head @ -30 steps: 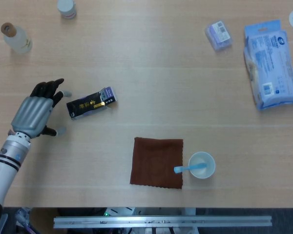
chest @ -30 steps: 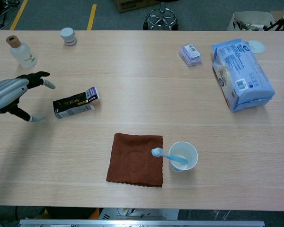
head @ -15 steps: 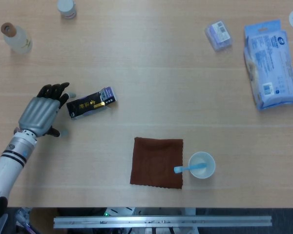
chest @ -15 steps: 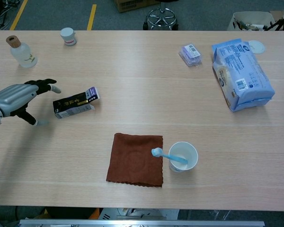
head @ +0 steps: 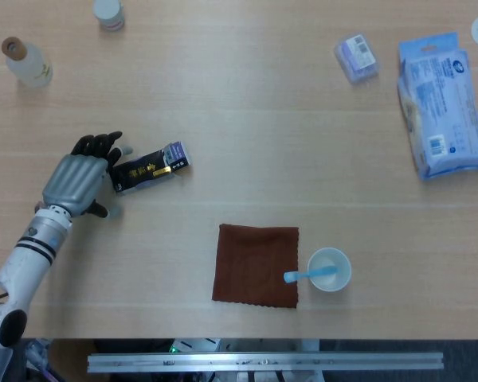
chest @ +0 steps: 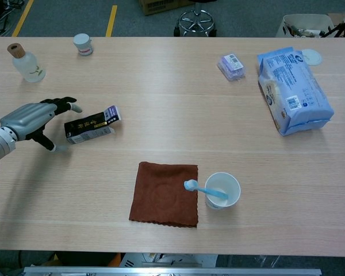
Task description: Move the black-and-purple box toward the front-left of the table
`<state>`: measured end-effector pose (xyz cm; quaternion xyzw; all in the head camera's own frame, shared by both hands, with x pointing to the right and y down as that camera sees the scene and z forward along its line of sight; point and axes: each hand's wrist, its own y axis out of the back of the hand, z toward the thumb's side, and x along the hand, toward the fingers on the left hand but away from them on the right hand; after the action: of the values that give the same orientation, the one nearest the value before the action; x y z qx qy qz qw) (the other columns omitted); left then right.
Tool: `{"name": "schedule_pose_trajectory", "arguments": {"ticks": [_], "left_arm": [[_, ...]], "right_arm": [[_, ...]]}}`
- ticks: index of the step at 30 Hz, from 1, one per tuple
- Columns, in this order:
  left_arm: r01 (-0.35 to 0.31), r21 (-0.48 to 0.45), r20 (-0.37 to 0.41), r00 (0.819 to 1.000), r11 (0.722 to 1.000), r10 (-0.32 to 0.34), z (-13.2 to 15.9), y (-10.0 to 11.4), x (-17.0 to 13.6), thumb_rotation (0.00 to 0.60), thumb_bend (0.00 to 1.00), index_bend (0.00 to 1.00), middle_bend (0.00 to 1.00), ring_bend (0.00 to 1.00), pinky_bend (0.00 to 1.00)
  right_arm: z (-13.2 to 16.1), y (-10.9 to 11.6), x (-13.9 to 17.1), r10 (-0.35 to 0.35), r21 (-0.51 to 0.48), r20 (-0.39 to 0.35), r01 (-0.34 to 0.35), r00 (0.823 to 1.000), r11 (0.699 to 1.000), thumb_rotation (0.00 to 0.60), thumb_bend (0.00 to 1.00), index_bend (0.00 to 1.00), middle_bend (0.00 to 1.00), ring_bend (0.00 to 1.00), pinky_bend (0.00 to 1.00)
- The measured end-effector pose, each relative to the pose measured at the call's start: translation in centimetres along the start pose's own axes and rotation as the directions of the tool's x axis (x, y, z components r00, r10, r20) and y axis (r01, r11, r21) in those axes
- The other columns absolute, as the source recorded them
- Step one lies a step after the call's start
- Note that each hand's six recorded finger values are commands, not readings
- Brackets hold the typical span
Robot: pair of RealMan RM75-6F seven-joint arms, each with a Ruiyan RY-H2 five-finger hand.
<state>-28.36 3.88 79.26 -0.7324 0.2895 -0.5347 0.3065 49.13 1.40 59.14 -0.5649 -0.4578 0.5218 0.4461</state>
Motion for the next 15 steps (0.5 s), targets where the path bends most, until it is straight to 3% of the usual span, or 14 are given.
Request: {"name": "schedule_pose_trajectory", "arguments": {"ticks": [15], "left_arm": [[0.009, -0.052, -0.017, 1.000, 0.999, -0.010, -0.3, 0.0, 1.4, 0.600, 0.17, 0.14, 0.00, 0.00, 0.00]], "right_arm": [[-0.1, -0.2, 0.1, 0.006, -0.003, 0.005, -0.006, 1.000, 1.000, 0.600, 0.01, 0.40, 0.18, 0.22, 0.35]]}}
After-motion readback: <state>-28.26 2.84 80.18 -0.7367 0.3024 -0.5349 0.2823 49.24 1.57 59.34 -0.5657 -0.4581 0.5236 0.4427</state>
